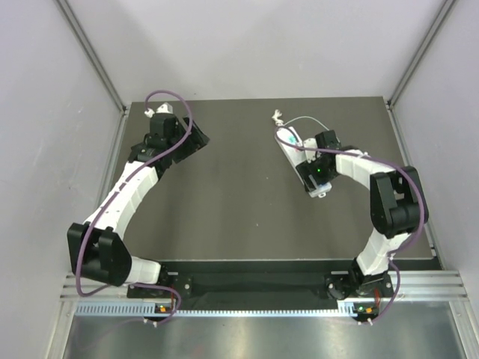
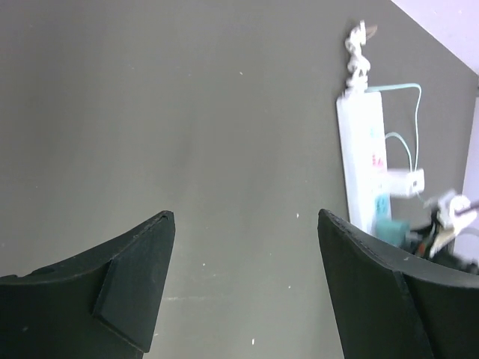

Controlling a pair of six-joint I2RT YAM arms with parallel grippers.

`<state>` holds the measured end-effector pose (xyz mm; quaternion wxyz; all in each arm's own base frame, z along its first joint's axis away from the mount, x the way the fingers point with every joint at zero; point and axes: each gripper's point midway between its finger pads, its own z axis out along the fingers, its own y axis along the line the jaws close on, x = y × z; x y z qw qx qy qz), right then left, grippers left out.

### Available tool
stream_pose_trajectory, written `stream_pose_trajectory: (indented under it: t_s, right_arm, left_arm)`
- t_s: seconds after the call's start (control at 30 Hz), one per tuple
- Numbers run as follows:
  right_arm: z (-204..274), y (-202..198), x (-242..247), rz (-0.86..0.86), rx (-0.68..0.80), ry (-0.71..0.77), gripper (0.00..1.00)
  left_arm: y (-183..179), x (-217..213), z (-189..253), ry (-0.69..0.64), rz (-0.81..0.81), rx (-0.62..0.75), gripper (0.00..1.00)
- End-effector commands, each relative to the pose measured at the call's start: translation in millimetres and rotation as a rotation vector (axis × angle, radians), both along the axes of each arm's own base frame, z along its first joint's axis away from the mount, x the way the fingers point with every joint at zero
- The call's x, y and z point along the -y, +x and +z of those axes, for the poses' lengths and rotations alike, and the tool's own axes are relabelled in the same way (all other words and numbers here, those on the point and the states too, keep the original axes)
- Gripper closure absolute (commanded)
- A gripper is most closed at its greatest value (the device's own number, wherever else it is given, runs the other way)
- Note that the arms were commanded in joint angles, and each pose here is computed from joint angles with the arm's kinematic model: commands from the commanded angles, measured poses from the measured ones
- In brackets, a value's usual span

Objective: Insert the plug

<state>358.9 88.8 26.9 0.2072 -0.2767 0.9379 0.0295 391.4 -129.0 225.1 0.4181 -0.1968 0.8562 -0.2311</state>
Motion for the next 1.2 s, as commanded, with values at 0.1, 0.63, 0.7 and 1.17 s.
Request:
stream_pose_trajectory:
  t_s: [0.1, 0.63, 0.7, 1.17]
  right_arm:
    - [20.3, -43.5, -3.0, 0.019, -0.017, -0.041, 0.13]
    - [157.1, -51.5, -23.7, -0.22, 0.254, 0.229, 0.0]
    - [183.2, -49.9, -21.4, -0.258, 0.356, 0.282, 0.0]
    - [251.6, -47.4, -31.1, -0.291, 0.595, 0.554, 0.0]
  left_arm:
    - [13.9, -29.8, 4.8, -0.008, 0.171, 0.03, 0.16]
    - [23.3, -197.2, -11.5, 0.052, 0.851, -0.129, 0.09]
    - [29.9, -213.2, -17.6, 0.059, 0.901, -0.145, 0.09]
    - [80.6, -257.6, -58.7, 0.49, 0.621, -0.212, 0.14]
